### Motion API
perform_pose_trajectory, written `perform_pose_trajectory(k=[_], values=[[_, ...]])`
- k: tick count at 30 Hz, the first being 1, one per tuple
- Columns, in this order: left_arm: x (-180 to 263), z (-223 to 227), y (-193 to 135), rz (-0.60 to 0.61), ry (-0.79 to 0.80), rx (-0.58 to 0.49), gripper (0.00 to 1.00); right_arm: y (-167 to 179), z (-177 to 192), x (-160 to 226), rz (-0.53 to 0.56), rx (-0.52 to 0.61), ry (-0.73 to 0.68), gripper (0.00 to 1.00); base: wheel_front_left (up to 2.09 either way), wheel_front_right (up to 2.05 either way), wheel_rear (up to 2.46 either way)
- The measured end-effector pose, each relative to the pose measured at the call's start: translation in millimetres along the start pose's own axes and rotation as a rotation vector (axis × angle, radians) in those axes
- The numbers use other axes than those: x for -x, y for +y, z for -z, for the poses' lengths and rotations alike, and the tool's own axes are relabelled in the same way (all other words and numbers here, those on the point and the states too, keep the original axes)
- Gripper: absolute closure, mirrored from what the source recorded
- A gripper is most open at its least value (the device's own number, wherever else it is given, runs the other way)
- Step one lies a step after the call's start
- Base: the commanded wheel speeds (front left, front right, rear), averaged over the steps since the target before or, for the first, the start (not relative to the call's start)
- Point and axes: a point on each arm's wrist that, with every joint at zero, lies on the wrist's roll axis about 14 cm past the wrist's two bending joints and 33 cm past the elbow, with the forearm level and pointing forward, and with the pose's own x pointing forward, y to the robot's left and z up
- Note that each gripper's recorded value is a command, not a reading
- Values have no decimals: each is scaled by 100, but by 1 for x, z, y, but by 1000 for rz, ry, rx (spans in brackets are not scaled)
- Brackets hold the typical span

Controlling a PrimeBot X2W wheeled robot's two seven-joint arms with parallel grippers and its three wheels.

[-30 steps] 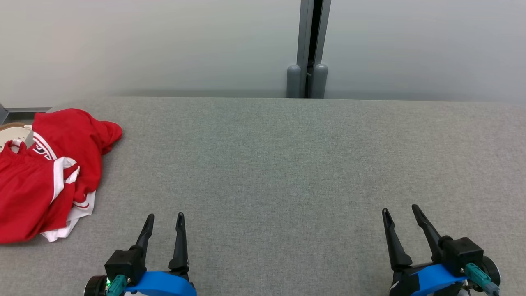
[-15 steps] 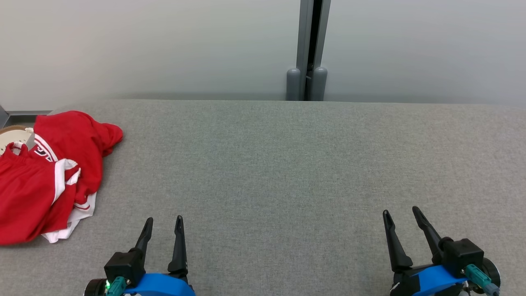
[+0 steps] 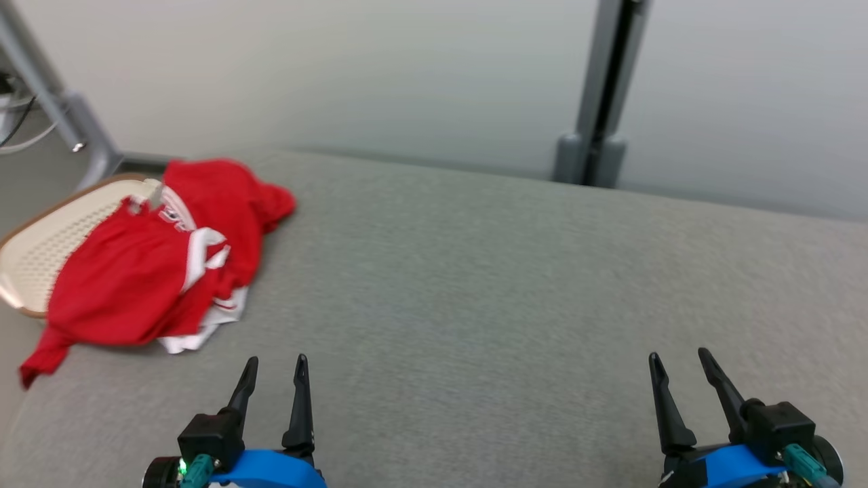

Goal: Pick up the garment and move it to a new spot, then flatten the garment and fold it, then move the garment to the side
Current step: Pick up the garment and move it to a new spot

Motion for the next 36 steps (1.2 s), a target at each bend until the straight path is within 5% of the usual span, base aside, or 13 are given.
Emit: perform_pose_trajectory(k=[14, 25, 36], values=[[68, -8, 86, -308, -53, 21, 0, 111, 5, -40, -330, 0, 16, 0, 0, 0, 0], [75, -10, 105, -375, -52, 25, 0, 124, 15, -48, -369, -12, 39, 0, 0, 0, 0], [-7, -175, 160, -351, -359, -262, 0, 92, 32, -66, -293, 42, 59, 0, 0, 0, 0]])
